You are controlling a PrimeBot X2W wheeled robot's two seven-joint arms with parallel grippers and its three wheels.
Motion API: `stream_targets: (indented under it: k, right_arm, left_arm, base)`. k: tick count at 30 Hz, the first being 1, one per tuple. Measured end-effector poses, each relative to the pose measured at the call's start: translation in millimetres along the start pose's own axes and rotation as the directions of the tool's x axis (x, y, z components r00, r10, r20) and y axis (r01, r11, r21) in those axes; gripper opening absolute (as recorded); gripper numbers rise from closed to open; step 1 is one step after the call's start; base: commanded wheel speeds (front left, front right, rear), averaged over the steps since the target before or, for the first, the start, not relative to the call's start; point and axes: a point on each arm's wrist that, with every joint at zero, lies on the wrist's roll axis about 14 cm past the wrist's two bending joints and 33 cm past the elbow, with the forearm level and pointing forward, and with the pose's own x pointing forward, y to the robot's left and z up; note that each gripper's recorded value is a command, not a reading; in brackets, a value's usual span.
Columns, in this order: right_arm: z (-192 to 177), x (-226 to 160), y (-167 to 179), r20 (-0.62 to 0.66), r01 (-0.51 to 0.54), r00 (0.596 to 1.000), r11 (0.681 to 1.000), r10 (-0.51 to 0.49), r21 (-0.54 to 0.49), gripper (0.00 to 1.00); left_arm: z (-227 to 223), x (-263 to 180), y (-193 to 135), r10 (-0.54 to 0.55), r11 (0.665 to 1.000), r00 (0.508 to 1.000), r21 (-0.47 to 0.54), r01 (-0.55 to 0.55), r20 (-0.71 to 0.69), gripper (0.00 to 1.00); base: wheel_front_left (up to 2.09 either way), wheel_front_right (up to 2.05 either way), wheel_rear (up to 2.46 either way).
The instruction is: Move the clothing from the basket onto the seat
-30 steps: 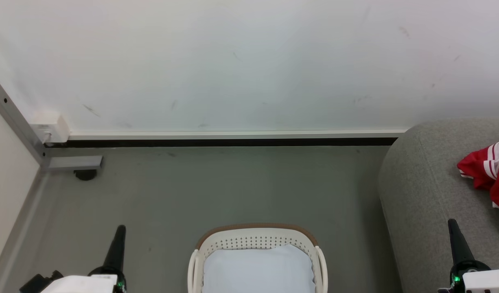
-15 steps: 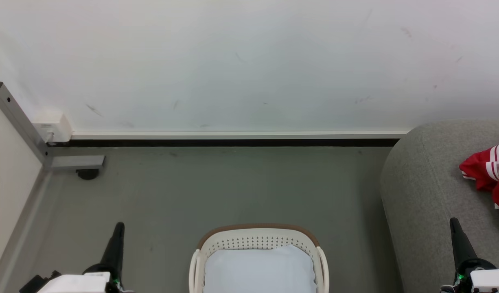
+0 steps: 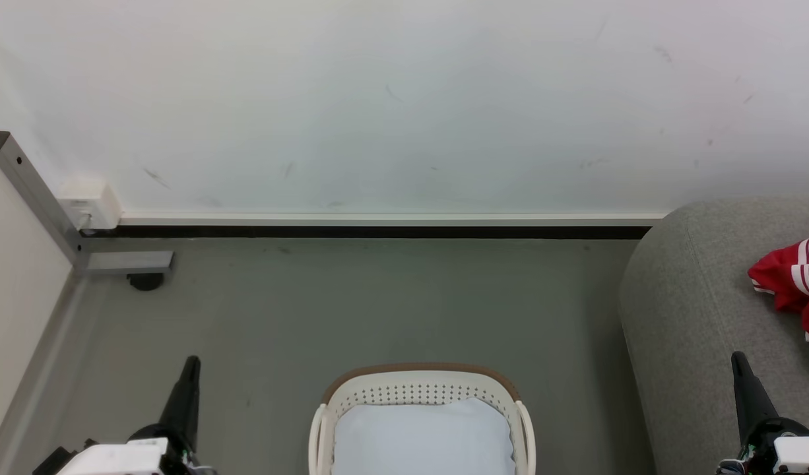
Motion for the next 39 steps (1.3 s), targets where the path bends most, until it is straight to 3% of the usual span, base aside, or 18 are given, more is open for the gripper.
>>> stream_targets:
  k: [8,39]
  right_arm:
    - [-0.7,0.7,1.5,-0.006,-0.007,1.000,0.999,0.007,0.047,0.00]
    - [-0.3,0.8,1.6,-0.004,-0.008,1.000,0.999,0.008,0.049,0.00]
  left_arm:
    - [2.0,-0.3,-2.1,-0.009,0.999,1.000,-0.043,0.009,0.003,0.00]
    - [2.1,-0.2,-2.2,-0.009,0.999,1.000,-0.043,0.010,0.003,0.00]
  base:
    - [0.00,0.00,0.00]
    - [0.00,0.00,0.00]
